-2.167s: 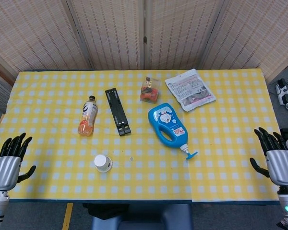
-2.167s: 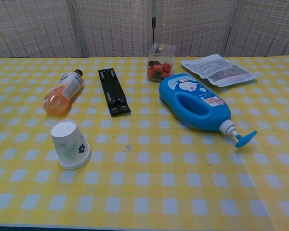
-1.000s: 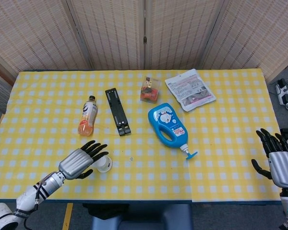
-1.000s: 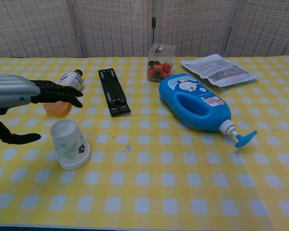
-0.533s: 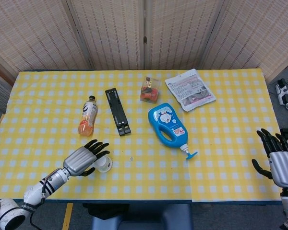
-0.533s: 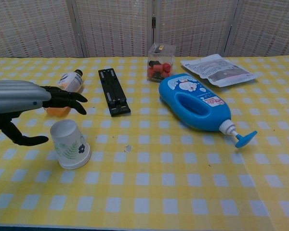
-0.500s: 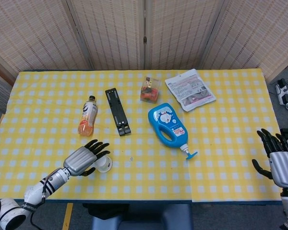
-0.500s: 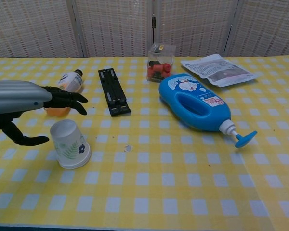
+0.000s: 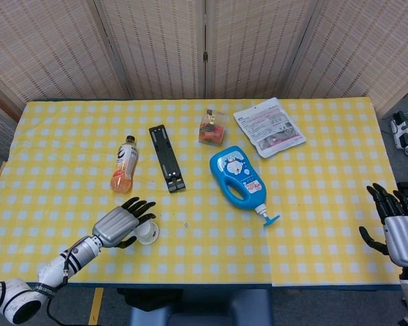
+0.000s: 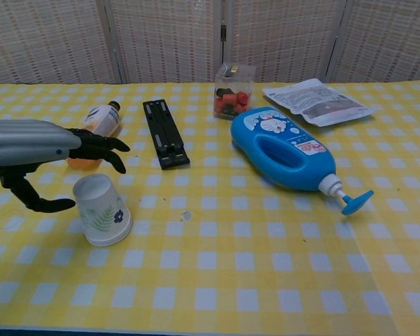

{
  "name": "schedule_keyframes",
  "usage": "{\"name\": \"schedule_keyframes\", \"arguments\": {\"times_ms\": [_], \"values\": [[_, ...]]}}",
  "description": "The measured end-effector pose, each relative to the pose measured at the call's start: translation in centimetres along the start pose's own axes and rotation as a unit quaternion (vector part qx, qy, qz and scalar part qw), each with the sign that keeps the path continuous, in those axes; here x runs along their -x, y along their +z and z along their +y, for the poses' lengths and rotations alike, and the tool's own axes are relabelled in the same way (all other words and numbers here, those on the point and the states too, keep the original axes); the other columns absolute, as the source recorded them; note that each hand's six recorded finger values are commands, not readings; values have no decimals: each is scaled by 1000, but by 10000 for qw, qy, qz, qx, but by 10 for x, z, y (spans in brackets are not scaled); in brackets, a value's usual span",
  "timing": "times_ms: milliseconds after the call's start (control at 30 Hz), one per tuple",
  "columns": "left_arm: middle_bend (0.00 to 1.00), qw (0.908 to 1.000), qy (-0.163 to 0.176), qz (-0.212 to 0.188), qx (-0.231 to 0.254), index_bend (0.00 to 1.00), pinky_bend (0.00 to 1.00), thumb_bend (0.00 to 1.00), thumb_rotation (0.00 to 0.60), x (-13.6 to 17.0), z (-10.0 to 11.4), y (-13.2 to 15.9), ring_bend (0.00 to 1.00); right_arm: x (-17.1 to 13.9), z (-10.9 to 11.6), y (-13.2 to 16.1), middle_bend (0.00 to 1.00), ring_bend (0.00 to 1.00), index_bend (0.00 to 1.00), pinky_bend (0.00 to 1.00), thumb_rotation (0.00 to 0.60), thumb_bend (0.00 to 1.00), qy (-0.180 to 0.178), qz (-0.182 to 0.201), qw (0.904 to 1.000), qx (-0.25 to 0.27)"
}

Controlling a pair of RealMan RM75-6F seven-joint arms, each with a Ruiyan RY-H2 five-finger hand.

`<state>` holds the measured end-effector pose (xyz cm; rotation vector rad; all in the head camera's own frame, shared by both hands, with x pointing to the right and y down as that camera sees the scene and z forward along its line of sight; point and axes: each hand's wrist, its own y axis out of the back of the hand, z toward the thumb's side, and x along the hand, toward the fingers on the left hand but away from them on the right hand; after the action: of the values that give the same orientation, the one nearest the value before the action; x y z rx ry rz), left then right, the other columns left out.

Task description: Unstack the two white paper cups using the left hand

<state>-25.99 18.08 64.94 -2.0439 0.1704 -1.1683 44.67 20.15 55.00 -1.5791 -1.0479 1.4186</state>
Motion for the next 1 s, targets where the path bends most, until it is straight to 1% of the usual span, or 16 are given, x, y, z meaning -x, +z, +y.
{"name": "schedule_keyframes", "arguments": {"times_ms": [267,533,1000], "values": [[1,10000,42,28,46,242,3,472,600,0,-4,0,4,-1,-1,-1,99,160,70,85,600,352,11,-12,10000,19],[23,9998,180,72,95,259,14,469,600,0,-5,-1,21,-1,-1,-1,99,161,70,86,600,353,18,-19,10000,30],[45,9993,321,103,162,284,42,469,600,0,-9,-2,38,-1,-1,0,99,158,70,85,600,352,43,-26,10000,32]]}}
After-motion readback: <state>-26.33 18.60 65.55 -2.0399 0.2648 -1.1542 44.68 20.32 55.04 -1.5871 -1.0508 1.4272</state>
